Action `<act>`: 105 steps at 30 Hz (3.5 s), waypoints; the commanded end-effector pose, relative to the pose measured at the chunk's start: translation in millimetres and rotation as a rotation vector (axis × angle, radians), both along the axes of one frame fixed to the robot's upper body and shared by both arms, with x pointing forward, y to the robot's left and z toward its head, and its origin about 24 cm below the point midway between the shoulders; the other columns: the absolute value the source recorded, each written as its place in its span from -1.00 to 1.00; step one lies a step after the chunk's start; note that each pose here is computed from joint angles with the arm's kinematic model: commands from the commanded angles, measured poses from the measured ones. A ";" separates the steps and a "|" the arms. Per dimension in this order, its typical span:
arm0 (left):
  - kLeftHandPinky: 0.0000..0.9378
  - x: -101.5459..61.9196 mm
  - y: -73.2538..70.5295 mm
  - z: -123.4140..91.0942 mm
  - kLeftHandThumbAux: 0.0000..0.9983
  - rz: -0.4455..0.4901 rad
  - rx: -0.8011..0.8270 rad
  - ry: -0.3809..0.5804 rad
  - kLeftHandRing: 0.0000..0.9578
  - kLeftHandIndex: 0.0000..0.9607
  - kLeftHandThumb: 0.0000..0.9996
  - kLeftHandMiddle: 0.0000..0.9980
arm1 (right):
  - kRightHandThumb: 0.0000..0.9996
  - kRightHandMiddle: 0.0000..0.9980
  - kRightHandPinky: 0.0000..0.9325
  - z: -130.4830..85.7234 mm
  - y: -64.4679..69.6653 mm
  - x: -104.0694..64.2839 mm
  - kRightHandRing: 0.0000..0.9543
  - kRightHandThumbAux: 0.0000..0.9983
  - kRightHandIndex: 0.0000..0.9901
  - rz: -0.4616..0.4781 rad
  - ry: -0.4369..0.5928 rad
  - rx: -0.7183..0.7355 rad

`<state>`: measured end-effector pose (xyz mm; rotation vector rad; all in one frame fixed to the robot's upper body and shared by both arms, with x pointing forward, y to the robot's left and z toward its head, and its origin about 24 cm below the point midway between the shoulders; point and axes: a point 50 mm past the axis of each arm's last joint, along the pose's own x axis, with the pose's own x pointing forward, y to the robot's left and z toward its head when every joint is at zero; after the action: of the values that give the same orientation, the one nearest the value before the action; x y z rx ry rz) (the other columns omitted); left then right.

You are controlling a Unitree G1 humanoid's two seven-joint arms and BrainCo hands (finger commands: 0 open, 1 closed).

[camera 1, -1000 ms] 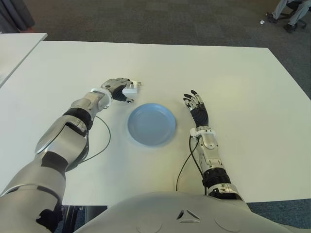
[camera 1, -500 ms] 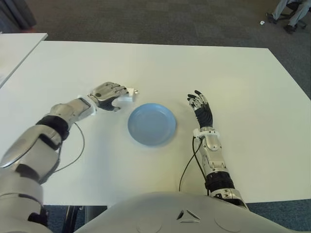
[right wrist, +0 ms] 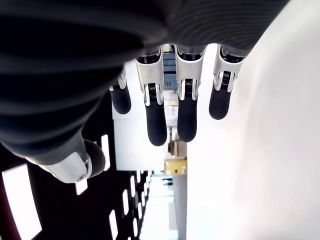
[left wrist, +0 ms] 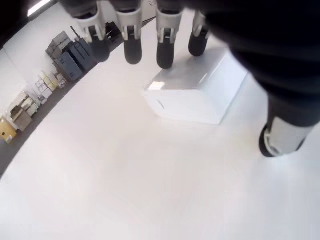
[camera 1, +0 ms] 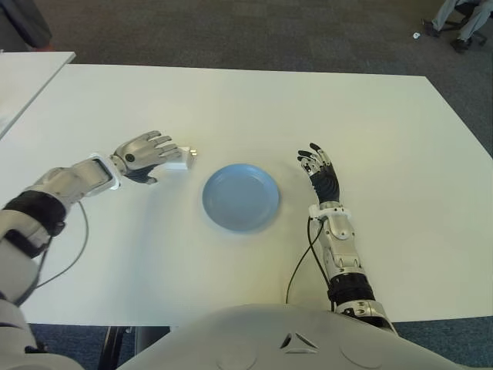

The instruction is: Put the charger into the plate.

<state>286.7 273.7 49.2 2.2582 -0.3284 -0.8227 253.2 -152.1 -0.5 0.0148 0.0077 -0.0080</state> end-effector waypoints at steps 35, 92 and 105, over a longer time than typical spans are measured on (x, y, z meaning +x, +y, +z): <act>-0.98 -69.3 14.5 3.8 0.06 0.138 -0.080 0.003 -0.94 -1.00 -1.00 -0.88 | -1.00 -0.44 -0.59 -4.8 -2.4 -2.8 -0.47 0.23 -0.81 0.024 0.023 0.019; -0.99 10.6 6.4 26.6 -0.55 0.193 -0.614 0.132 -1.00 -1.00 -0.37 -1.00 | -0.91 -0.42 -0.60 -21.3 14.4 0.6 -0.42 0.12 -1.00 0.012 -0.017 -0.015; -1.00 15.6 23.3 25.9 -0.65 0.112 -0.231 0.159 -1.00 -1.00 -0.37 -1.00 | -0.93 -0.44 -0.57 -20.0 15.8 -0.3 -0.42 0.14 -1.00 0.016 -0.034 -0.020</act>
<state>303.3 291.8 77.6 1.8958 -0.2227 -0.8062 256.5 -137.8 -14.8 -0.0047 -0.0540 0.0095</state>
